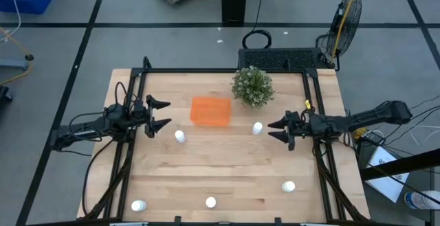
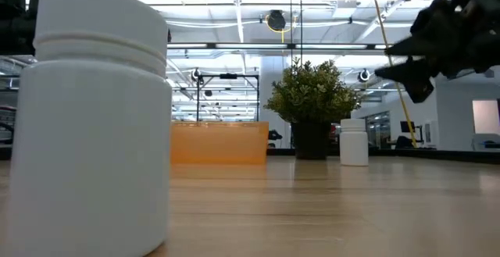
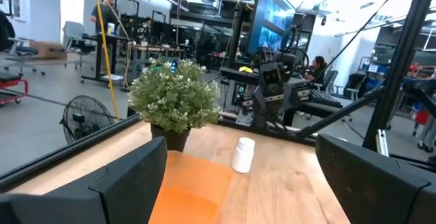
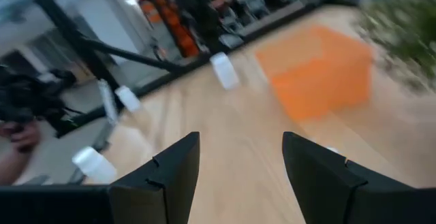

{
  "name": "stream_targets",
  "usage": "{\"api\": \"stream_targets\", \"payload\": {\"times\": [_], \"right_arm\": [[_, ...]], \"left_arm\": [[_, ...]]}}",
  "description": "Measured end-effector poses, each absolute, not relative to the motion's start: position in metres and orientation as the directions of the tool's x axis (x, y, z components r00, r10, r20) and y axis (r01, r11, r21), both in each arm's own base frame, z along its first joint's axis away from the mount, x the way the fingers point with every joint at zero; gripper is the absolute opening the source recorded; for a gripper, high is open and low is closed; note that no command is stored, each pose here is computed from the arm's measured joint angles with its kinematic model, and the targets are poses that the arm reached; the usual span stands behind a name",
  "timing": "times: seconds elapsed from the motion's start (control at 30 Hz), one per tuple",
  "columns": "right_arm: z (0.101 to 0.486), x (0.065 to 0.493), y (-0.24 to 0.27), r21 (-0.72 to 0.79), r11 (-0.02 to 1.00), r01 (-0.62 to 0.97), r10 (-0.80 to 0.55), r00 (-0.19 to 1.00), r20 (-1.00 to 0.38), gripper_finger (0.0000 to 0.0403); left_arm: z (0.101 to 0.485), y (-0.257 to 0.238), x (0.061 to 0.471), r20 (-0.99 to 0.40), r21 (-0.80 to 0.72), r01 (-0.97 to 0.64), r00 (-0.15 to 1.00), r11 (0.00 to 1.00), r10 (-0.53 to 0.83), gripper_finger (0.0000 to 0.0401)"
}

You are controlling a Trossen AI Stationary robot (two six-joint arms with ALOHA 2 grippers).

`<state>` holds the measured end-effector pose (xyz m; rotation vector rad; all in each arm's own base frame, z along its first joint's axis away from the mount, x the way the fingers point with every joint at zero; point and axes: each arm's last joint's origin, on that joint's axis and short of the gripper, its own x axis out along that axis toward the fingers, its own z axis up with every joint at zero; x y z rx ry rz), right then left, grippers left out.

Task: Pick and place pill bottles into a basket
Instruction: Put the white pill bottle into the orange bin

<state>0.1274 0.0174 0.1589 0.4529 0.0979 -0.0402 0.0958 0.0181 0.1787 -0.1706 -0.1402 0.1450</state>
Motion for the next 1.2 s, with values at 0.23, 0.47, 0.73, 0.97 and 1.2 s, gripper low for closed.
{"api": "stream_targets", "payload": {"times": [0.23,0.47,0.73,0.97,1.2], "right_arm": [[0.166,0.145,0.033,0.304,0.938,0.166,-0.113,0.977,-0.183,0.0203],[0.215,0.202,0.049,0.050,0.930,0.364,-0.332,0.891,-0.310,0.0239],[0.263,0.260,0.049,-0.012,0.901,0.435,-0.390,0.797,-0.461,0.0289],[0.244,0.264,0.041,-0.038,0.835,0.548,-0.454,0.650,-0.609,0.0280],[0.226,0.255,0.032,-0.052,0.792,0.609,-0.484,0.573,-0.662,0.0270]], "left_arm": [[0.179,0.019,0.096,0.129,-0.154,-0.152,0.977,0.976,0.172,0.0379],[0.178,0.018,0.096,0.116,-0.219,-0.135,0.980,0.966,0.163,0.0379],[0.178,0.018,0.096,0.114,-0.263,-0.122,0.981,0.957,0.156,0.0379],[0.173,0.016,0.097,0.065,-0.337,-0.068,0.993,0.939,0.095,0.0379],[0.169,0.016,0.097,0.030,-0.338,-0.078,0.995,0.938,0.093,0.0379]]}}
